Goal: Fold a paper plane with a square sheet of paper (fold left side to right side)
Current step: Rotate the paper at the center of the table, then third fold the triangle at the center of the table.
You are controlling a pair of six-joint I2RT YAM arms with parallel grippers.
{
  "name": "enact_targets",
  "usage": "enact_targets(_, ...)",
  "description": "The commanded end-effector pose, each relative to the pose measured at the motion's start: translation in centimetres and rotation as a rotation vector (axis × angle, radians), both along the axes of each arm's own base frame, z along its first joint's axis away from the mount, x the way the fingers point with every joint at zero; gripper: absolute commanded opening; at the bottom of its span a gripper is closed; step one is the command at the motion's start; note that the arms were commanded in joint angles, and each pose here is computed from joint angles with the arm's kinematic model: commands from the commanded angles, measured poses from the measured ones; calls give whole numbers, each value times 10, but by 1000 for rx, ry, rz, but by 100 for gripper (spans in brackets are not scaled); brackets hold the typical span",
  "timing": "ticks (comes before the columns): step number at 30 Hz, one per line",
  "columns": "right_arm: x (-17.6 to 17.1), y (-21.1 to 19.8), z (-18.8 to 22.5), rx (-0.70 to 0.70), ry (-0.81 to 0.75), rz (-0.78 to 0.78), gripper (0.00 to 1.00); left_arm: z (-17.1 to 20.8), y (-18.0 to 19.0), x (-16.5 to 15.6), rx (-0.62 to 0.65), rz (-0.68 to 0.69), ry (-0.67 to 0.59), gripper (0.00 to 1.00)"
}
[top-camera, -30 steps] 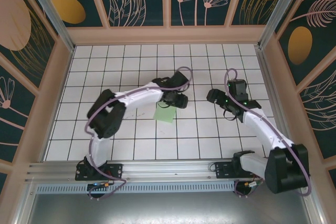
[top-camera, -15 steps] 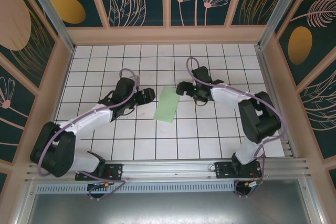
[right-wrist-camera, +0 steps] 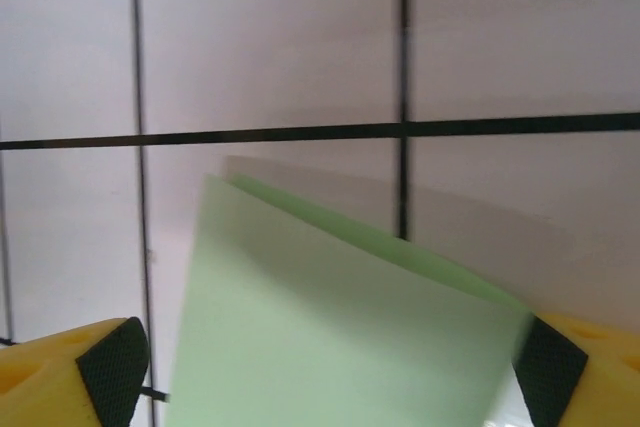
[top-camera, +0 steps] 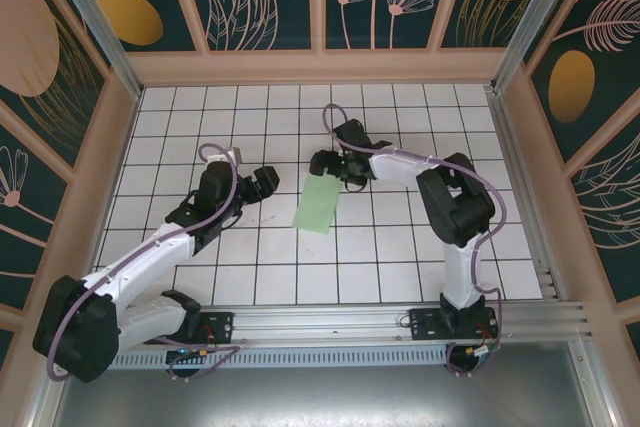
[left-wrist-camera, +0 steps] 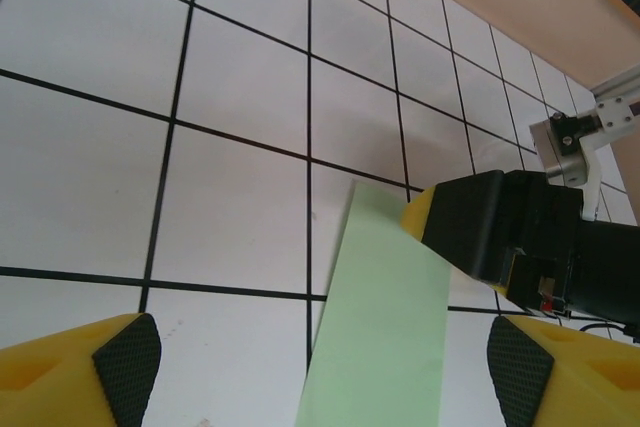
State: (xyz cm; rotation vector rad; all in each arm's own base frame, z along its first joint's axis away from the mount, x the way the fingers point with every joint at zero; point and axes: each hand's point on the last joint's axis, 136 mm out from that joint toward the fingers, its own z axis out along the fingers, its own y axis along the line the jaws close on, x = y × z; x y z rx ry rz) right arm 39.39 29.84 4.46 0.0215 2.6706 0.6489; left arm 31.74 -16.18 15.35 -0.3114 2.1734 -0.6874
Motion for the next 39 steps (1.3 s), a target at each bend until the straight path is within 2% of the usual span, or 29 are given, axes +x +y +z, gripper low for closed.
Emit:
enact_targets(1,2,33,11,90,-21,80,93,0,13,-2,25,44,-11,88)
enact_targets(7,7,47,16,115,-45,146,92,2,15,-5,25,43,-22,89)
enact_targets(14,14,7,34,-4,-110,79,91,-9,-2,-11,-41,-36,7,88)
enact_targets(17,9,1,47,35,-137,105,82,-18,-17,-14,-92,-98,34,87)
enact_targets(21,-7,13,52,160,-112,185,55,-32,-32,-16,-127,-164,76,85)
enact_targets(25,-15,22,34,180,-61,212,35,-47,-46,-16,-151,-221,135,82)
enact_targets(27,-14,24,26,176,-47,212,32,-52,-51,-16,-161,-240,155,81)
enact_targets(39,-8,10,-12,67,-10,175,30,-73,-63,-18,-182,-290,237,78)
